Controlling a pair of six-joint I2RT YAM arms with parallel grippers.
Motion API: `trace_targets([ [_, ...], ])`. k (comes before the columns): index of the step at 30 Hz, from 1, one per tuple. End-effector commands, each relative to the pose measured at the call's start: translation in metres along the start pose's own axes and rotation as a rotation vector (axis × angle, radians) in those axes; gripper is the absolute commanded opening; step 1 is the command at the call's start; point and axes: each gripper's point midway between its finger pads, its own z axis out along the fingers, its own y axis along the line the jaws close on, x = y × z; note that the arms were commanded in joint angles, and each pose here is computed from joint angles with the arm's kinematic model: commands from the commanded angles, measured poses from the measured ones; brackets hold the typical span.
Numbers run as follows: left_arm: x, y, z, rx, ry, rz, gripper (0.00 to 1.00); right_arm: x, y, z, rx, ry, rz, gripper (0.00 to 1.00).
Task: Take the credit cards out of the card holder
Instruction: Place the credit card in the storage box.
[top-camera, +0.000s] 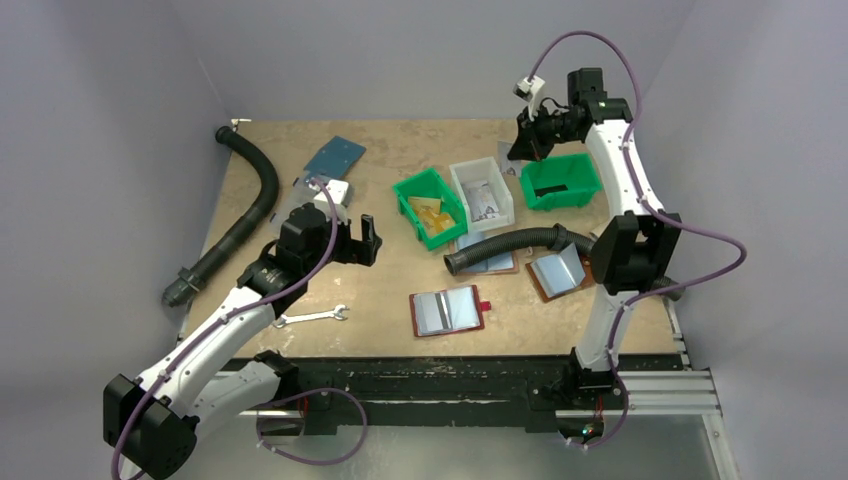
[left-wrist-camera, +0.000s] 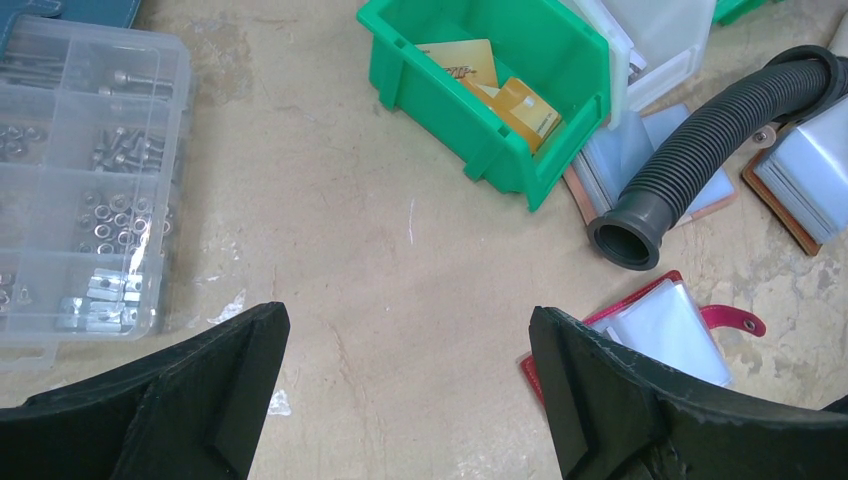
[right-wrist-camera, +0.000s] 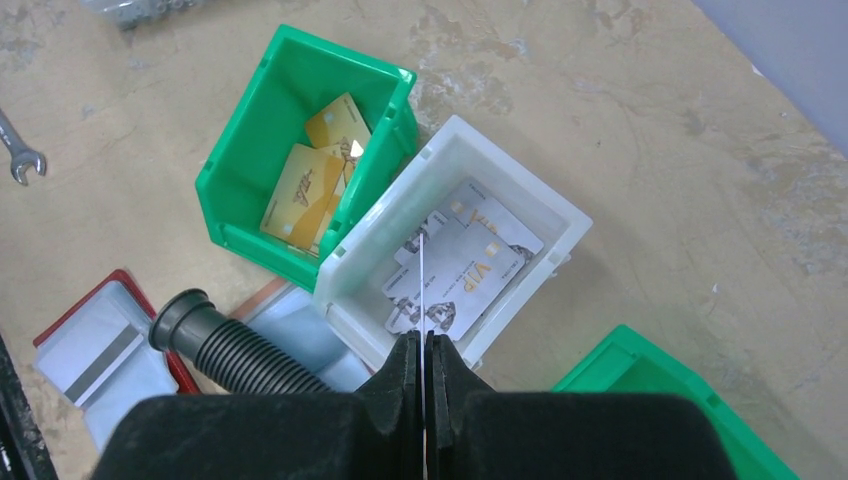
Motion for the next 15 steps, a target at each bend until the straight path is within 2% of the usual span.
trace_targets([
  [1, -0.009, 0.002, -0.003, -0.008, -0.036, 0.022, 0.99, -0.015, -0.008, -0.006, 0.033, -0.028, -0.018, 0.0],
  [15, -0.008, 0.003, -0.003, -0.012, -0.033, 0.025, 0.99, -0.002, -0.02, 0.014, 0.022, -0.001, 0.026, 0.0],
])
